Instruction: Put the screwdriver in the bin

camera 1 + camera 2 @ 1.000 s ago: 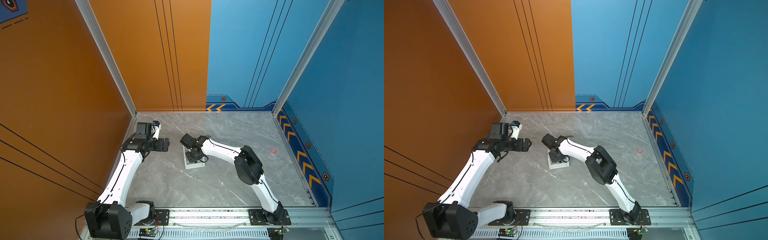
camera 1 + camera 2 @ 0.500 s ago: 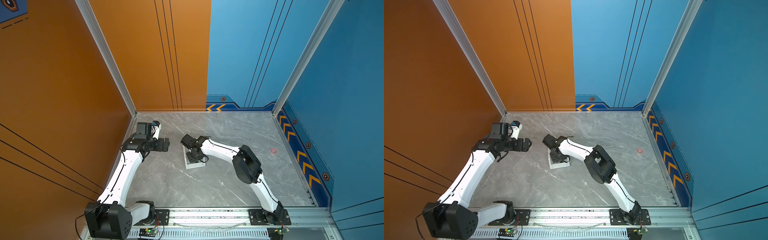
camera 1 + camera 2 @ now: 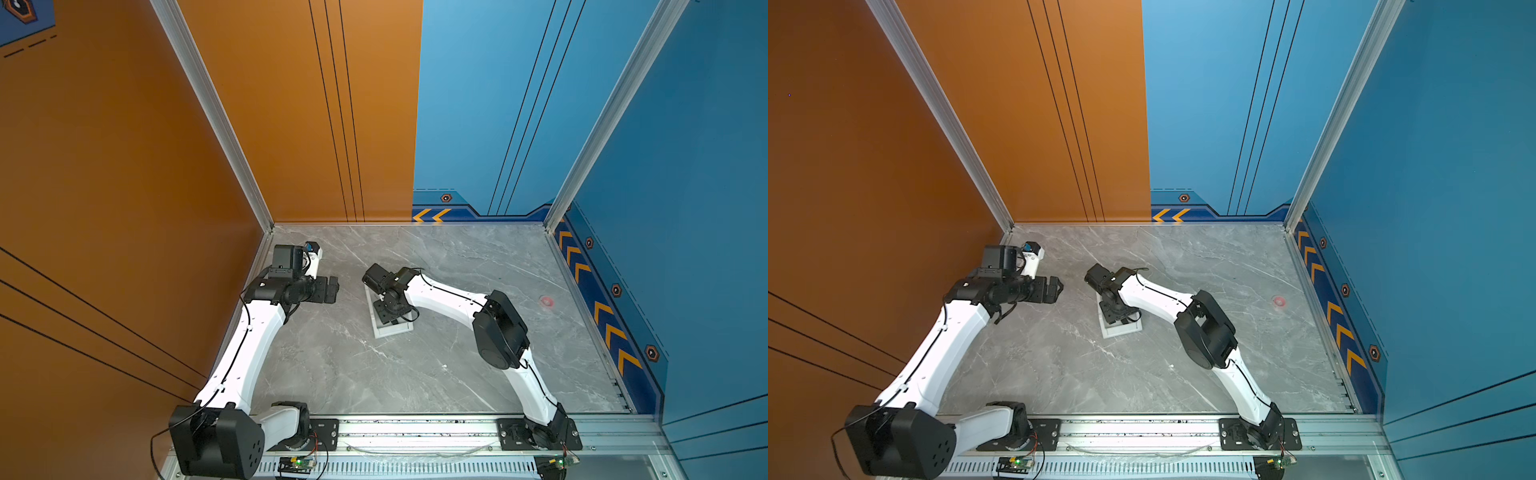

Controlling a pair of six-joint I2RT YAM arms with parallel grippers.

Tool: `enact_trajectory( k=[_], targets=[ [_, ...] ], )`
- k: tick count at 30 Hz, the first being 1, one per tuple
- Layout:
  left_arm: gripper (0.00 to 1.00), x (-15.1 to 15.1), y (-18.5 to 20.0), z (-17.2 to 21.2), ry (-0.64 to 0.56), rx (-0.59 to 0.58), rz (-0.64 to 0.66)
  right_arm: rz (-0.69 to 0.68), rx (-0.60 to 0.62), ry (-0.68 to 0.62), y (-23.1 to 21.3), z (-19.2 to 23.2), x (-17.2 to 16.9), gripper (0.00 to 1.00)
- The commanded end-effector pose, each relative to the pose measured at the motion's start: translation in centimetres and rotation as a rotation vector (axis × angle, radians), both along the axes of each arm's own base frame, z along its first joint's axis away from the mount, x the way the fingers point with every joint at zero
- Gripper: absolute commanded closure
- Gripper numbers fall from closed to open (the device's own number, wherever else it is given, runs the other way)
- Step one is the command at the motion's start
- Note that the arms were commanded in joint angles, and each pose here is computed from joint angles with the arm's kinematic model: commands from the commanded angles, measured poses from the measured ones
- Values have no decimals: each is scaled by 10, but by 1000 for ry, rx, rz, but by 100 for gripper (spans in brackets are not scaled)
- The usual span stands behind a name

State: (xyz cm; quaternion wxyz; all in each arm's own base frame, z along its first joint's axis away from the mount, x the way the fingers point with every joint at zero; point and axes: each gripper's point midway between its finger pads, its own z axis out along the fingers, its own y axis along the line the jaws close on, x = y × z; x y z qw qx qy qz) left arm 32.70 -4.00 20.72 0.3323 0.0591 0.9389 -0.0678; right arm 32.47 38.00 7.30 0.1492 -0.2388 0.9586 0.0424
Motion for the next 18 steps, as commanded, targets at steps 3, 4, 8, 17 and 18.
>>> enact_trajectory(
  k=[3, 4, 8, 17, 18],
  targets=[
    [2, -1, 3, 17, -35, 7, -4, -9, 71, -86, -6, 69, 0, 43],
    [2, -1, 3, 17, -35, 7, -4, -9, 107, -112, -7, 91, -1, 43],
    [2, 0, 5, 15, -33, -7, 11, -24, 145, -194, -19, 131, 0, 40],
    [2, 20, 34, -13, -2, -13, 200, -195, 160, -320, -105, 166, 17, 29],
    [2, 22, 39, -18, -4, -5, 223, -224, 187, -328, -116, 169, 19, 27]
  ],
)
